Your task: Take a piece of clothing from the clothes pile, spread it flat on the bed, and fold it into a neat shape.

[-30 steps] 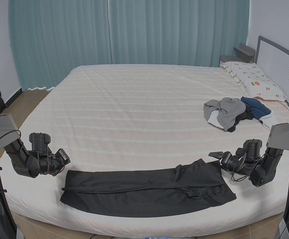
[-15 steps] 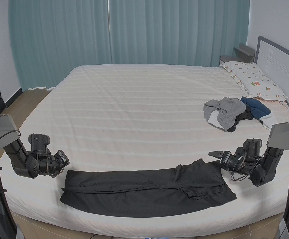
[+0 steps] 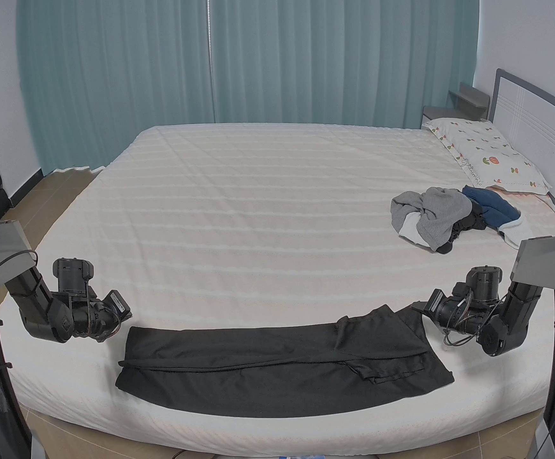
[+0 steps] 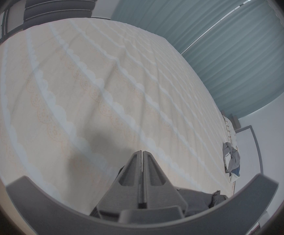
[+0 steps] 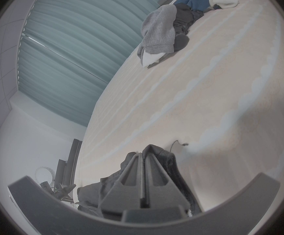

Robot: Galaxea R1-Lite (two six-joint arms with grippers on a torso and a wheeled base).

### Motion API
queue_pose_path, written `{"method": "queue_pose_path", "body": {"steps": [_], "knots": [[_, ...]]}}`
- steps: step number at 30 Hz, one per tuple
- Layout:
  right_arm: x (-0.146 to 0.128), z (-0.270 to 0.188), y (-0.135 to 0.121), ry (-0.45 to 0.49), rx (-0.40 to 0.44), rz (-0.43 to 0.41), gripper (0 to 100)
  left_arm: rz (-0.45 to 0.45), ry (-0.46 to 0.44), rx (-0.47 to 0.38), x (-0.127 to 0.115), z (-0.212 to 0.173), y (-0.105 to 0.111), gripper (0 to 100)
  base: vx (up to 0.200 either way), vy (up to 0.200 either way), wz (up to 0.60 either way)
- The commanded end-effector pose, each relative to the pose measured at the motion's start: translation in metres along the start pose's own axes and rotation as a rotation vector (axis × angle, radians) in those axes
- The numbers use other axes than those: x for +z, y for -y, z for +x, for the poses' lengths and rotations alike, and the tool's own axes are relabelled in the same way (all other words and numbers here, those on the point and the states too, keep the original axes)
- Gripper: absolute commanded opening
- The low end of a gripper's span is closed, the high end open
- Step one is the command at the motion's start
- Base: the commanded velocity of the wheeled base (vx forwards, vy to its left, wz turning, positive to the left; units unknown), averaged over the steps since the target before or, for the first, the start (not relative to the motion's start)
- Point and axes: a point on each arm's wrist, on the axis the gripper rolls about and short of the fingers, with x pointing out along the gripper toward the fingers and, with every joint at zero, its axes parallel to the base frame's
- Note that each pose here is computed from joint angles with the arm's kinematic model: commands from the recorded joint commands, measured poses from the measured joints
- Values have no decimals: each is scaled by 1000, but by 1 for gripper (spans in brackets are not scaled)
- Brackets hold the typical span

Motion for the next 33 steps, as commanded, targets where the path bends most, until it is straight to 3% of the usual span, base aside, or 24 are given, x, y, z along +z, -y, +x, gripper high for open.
{"method": "queue_pose_path", "body": {"steps": [1, 6, 20, 21, 25, 33], "knots": [[10, -2, 5, 33, -5, 10, 0, 11, -16, 23, 1, -2, -5, 0, 0, 0, 0], [13, -3, 12, 42, -19, 20, 0, 26, -48, 49, 0, -5, -9, 0, 0, 0, 0], [6, 1, 17, 18, -30, 28, 0, 33, -99, 20, 2, -12, -8, 0, 0, 0, 0], [6, 1, 17, 18, -30, 28, 0, 33, -99, 20, 2, -12, -8, 100, 0, 0, 0], [5, 1, 17, 18, -28, 27, 0, 35, -106, 10, 0, -12, -9, 100, 0, 0, 0], [3, 2, 16, 14, -27, 28, 0, 45, -173, -108, -2, -12, -5, 100, 0, 0, 0]]}}
